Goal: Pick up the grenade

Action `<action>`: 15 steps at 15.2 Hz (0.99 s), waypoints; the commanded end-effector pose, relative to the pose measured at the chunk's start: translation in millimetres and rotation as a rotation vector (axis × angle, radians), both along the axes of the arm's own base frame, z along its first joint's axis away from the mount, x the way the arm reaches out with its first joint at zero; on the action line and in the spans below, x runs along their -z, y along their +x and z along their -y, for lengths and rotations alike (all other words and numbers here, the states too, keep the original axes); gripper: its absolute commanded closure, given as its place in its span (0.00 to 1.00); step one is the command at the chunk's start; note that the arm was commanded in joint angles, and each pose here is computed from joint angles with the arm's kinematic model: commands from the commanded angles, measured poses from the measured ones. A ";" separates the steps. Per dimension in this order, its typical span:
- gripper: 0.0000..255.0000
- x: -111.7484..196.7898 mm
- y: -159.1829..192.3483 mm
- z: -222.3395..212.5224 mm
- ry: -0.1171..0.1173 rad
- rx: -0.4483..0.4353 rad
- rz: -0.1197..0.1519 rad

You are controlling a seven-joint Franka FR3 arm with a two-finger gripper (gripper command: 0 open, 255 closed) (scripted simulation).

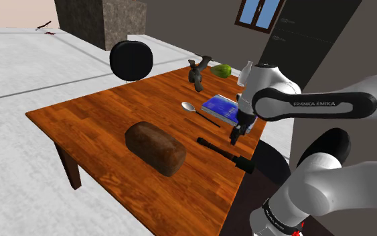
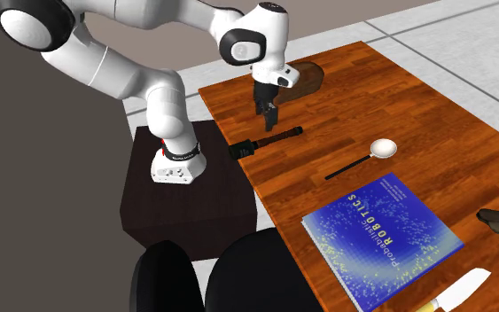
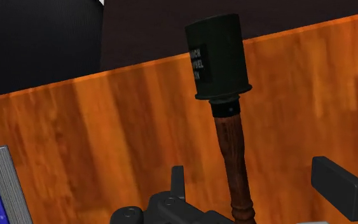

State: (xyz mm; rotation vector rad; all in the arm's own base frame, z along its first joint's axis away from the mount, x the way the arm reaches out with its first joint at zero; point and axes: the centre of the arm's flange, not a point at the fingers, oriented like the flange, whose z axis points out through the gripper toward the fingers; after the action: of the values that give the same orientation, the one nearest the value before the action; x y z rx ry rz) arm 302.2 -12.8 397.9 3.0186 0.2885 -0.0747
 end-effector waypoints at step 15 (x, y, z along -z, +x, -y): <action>1.00 112.0 9.2 -3.7 0.020 -0.115 0.026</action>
State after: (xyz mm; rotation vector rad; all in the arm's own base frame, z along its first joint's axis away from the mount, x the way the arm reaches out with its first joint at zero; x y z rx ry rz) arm 311.6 -9.2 287.0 3.0122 0.4625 -0.0236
